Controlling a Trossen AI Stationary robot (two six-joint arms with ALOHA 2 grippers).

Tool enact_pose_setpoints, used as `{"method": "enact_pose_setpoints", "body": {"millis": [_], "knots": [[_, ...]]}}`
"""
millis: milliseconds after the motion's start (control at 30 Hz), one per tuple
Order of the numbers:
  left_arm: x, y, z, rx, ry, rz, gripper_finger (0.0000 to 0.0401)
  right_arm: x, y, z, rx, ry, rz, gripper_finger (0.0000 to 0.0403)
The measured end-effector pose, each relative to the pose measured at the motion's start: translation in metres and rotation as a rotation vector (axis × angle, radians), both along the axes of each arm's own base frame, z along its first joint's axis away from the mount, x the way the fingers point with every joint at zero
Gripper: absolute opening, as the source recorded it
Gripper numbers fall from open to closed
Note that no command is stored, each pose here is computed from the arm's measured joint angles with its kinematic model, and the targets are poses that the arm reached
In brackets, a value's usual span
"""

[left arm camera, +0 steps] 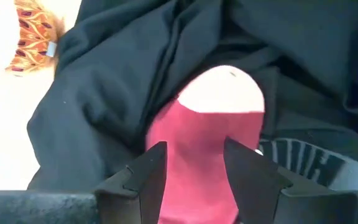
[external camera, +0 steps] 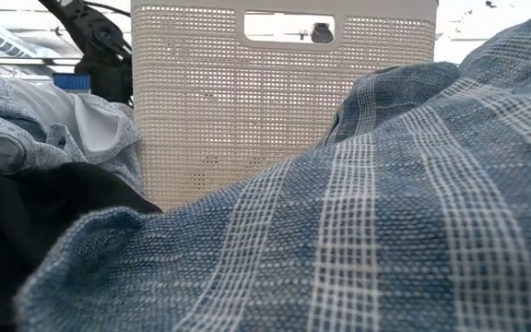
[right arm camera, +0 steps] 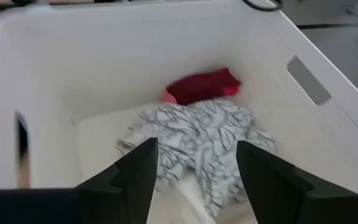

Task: Sort clothes
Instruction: Put the red sock into the laundry bin

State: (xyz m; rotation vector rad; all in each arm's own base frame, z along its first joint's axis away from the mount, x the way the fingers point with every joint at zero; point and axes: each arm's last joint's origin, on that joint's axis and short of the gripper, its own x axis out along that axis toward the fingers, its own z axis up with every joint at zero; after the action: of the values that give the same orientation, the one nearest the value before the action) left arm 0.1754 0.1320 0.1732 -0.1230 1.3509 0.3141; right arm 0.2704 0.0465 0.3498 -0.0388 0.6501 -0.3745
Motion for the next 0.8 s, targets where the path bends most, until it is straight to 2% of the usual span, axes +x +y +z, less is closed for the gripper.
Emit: {"method": "enact_pose_setpoints", "body": {"millis": [167, 267, 333, 433, 467, 567, 800], "knots": [[0.002, 0.002, -0.007, -0.026, 0.014, 0.002, 0.0168, 0.000, -0.003, -0.006, -0.015, 0.015, -0.023, 0.0206], [0.003, 0.003, -0.010, -0.038, 0.026, 0.002, 0.0149, -0.001, -0.004, -0.005, -0.016, 0.008, -0.027, 0.0206], [0.003, 0.003, -0.011, -0.040, 0.029, 0.003, 0.0114, -0.001, -0.004, -0.005, -0.016, 0.011, -0.024, 0.0206], [0.003, 0.003, -0.008, -0.036, 0.034, 0.006, 0.0033, -0.001, -0.003, -0.005, -0.017, 0.010, -0.024, 0.0206], [0.002, 0.003, -0.005, -0.026, 0.032, 0.012, 0.0019, -0.001, -0.004, -0.005, -0.017, 0.011, -0.024, 0.0206], [0.000, 0.001, 0.006, 0.010, 0.005, 0.013, 0.0013, -0.001, -0.004, -0.005, -0.017, 0.011, -0.025, 0.0206], [-0.018, -0.013, 0.060, 0.083, -0.129, 0.012, 0.0005, -0.002, -0.004, -0.006, -0.021, 0.024, -0.023, 0.0206]]}}
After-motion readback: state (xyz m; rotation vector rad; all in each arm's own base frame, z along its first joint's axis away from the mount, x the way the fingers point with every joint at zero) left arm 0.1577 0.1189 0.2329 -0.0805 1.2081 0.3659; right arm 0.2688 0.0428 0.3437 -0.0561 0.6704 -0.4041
